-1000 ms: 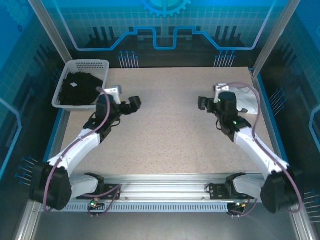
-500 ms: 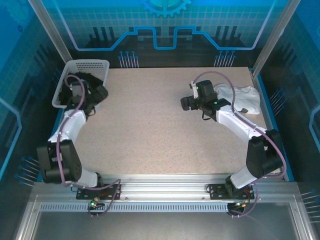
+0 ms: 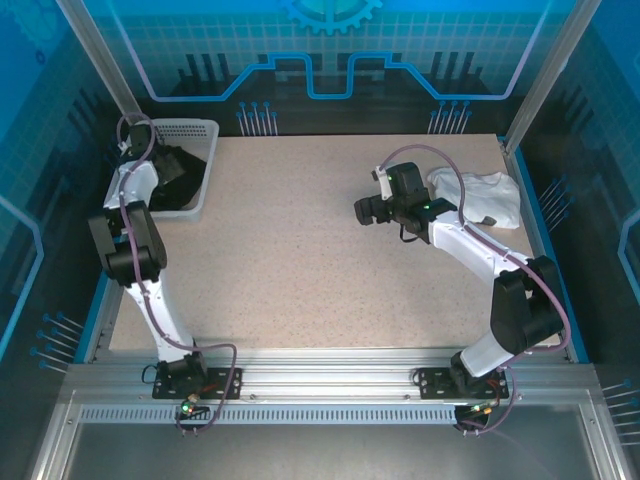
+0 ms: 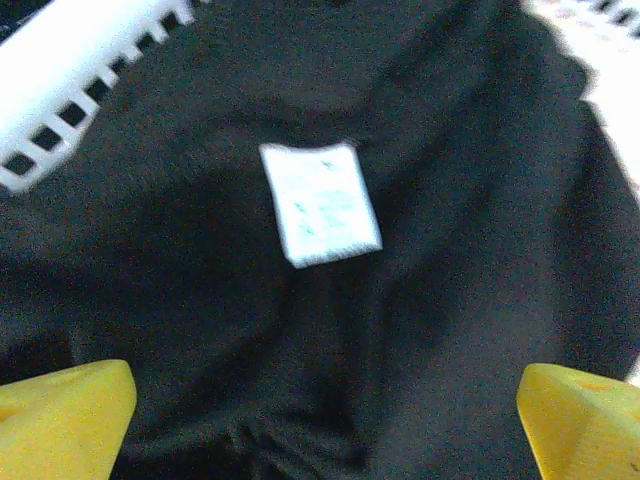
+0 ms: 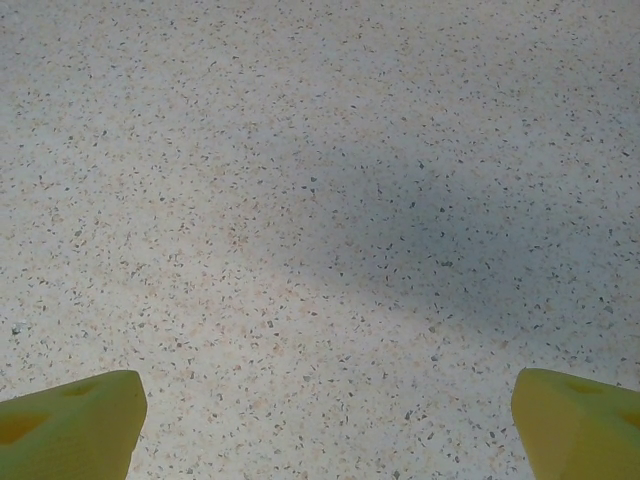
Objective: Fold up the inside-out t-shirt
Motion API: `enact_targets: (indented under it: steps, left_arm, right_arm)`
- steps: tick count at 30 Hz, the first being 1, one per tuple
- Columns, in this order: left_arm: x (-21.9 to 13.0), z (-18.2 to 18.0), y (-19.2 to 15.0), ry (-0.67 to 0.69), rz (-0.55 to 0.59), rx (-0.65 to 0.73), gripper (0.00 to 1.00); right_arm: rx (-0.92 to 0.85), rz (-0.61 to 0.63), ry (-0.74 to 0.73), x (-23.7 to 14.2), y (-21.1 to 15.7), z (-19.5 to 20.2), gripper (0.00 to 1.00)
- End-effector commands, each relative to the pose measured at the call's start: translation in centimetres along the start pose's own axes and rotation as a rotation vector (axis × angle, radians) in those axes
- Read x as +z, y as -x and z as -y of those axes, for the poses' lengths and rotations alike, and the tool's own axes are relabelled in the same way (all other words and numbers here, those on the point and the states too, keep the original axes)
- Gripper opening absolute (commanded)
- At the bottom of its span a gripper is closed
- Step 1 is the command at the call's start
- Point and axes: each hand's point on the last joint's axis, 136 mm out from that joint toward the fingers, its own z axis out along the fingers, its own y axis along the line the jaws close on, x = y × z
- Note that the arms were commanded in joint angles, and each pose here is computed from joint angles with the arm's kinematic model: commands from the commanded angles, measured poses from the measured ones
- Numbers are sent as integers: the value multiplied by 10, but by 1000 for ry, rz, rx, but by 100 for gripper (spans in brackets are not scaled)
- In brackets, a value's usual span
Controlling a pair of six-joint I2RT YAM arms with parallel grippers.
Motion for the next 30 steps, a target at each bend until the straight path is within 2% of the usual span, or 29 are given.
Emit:
enact_targets:
  steps: [1, 3, 7, 11, 14, 16, 20, 24, 27, 30]
  left_arm:
    - [19, -24, 0, 95, -60, 69, 99]
    - [37, -20, -5, 85, -113, 83, 96]
    - [61, -6, -15, 38, -190, 108, 79]
    - [61, 7, -4, -16, -187, 97, 48]
    - [28, 19, 24, -81, -127, 49, 19]
    - [-9, 24, 49, -135, -43, 3, 0]
    - [-127, 28, 101, -241, 226, -77, 0]
    - [-267, 29, 133, -360, 525, -118, 0]
    - [-372, 44, 136, -495, 700, -85, 0]
    - [-457, 66, 123, -628, 821, -8, 0]
  right_arm:
    - [9, -2, 23, 4, 0, -2, 96]
    - [17, -9, 35, 5, 1, -3, 96]
    - [26, -16, 41, 5, 3, -4, 96]
    - [45, -14, 56, 4, 7, -7, 96]
    - [57, -2, 68, -2, 12, -9, 96]
    - [63, 10, 71, -8, 14, -9, 96]
    - [68, 45, 64, -27, 16, -7, 96]
    - [69, 82, 55, -46, 19, -4, 97]
    - [62, 109, 42, -62, 22, 0, 97]
    - [58, 148, 26, -80, 26, 6, 97]
